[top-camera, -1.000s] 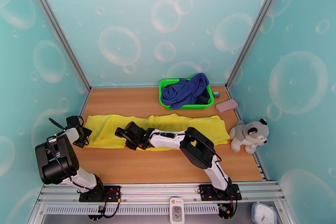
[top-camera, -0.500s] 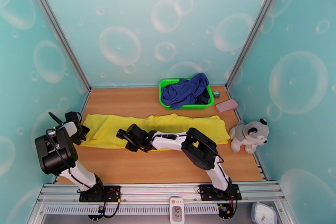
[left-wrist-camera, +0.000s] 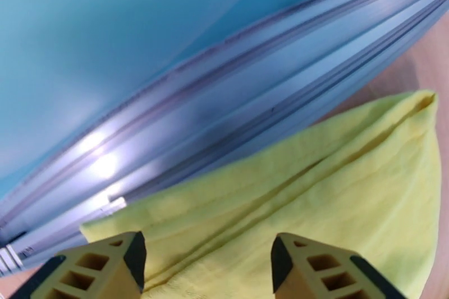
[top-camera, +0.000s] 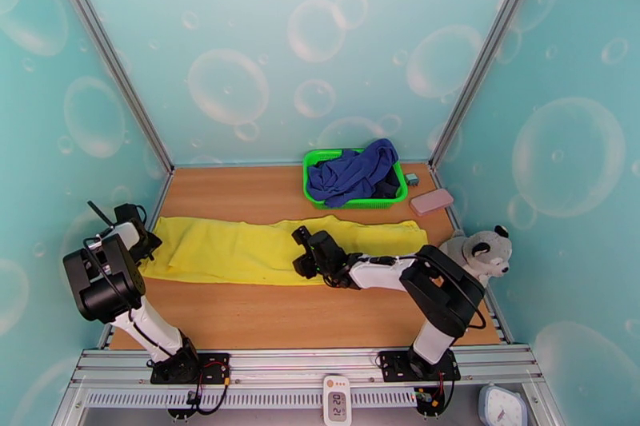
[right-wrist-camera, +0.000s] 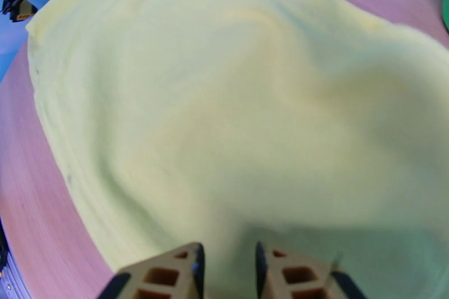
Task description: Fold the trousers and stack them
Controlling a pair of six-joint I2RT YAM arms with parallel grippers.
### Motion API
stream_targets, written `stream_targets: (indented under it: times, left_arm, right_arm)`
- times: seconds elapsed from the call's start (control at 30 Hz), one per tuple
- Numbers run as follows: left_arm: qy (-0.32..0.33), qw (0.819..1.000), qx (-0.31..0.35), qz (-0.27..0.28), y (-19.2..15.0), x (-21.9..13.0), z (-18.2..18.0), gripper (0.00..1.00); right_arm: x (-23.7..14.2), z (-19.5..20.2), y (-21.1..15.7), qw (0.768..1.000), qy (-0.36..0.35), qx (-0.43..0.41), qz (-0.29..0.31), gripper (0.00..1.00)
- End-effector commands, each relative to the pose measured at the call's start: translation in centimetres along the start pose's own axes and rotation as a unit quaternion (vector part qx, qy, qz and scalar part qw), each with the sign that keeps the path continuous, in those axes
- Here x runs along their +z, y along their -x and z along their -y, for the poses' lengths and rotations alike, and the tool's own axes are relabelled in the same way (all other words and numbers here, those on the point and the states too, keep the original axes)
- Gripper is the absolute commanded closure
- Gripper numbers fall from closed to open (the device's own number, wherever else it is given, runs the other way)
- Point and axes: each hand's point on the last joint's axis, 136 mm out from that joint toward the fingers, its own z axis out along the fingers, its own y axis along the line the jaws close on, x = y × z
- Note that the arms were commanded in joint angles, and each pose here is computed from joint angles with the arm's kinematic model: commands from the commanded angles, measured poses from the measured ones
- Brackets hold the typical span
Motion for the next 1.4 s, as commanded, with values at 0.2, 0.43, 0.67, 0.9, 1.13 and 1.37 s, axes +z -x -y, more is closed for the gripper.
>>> stream_targets:
  times: [0.2,0.43,0.67,0.9,1.13,1.37]
  left_arm:
    - [-0.007,0.999,0.026,-0.025,-4.1,-2.9,0.5,0.5]
    - [0.03,0.999,0.028,-0.031,-5.4,-1.7,-1.4,0.52]
    - [0.055,0.998,0.032,-0.027,-5.1,-0.6,-2.4,0.51]
    - [0.058,0.997,0.029,-0.038,-5.6,0.1,-3.0,0.51]
    - [0.046,0.997,0.038,-0.053,-6.4,1.0,-2.6,0.54]
    - [0.048,0.996,0.04,-0.064,-7.0,1.6,-2.7,0.78]
  right_arm:
    - [-1.9,-0.2,2.6,0.999,-0.013,0.019,0.024,0.68]
    - [-1.9,-0.9,3.7,1.0,-0.007,0.013,0.024,0.68]
    - [-2.2,1.2,1.5,0.997,-0.007,0.072,0.024,0.67]
    - [-2.8,2.0,0.6,0.995,-0.002,0.091,0.032,0.67]
    - [-2.5,1.8,1.3,0.995,0.003,0.089,0.034,0.67]
    - [-2.9,2.6,1.5,0.994,-0.003,0.103,0.037,0.67]
